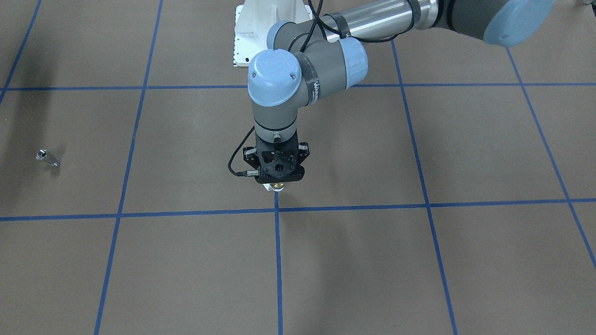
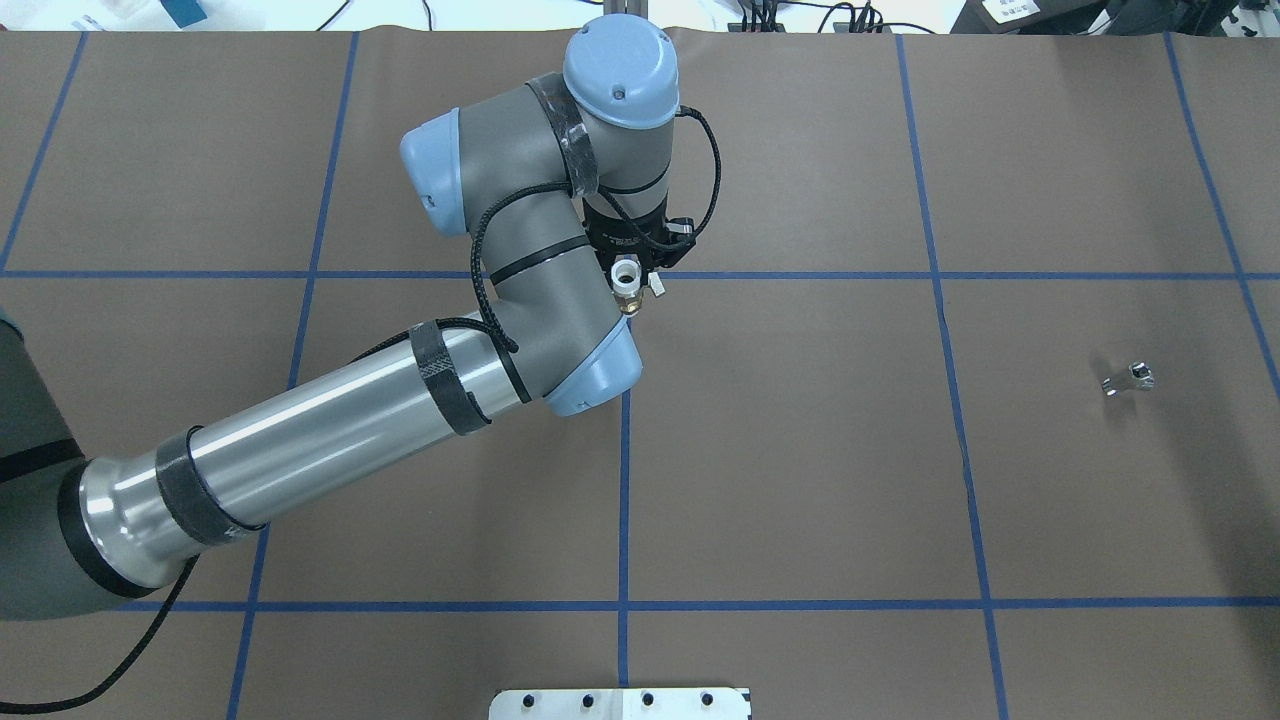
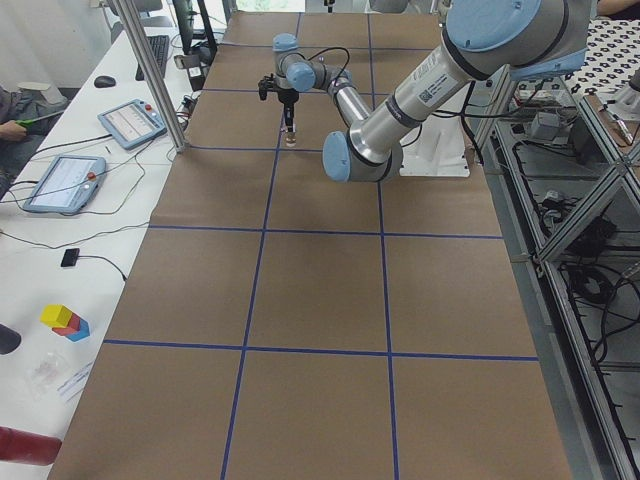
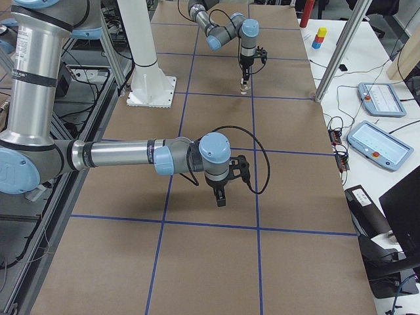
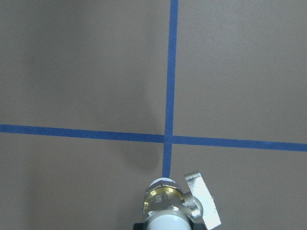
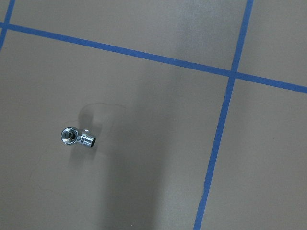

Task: Assemble PPR valve and pipe with both arms
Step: 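Lift the white valve with the left gripper and carry it toward table center, then set the valve upright at table center and open the left gripper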

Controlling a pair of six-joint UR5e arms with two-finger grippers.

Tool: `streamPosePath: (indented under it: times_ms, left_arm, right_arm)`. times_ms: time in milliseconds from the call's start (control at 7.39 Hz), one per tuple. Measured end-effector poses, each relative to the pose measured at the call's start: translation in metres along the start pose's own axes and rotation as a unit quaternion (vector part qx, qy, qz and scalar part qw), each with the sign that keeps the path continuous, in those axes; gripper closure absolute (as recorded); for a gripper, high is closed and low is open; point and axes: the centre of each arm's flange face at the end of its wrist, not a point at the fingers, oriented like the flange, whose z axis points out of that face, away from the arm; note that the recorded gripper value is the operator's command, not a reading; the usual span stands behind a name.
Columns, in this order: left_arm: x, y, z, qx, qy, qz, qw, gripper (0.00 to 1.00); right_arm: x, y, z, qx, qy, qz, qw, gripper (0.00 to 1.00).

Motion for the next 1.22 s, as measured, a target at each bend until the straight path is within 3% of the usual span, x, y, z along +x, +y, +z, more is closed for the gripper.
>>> streamPosePath:
  times_ms: [1217]
  left_arm:
    - [0.001, 0.007, 0.023, -0.008, -0.001, -0.006, 0.9999, 1.0]
  right_arm:
    - [-0.001, 0.0, 0.002, -0.003, -0.002, -0.001, 1.0, 0.0]
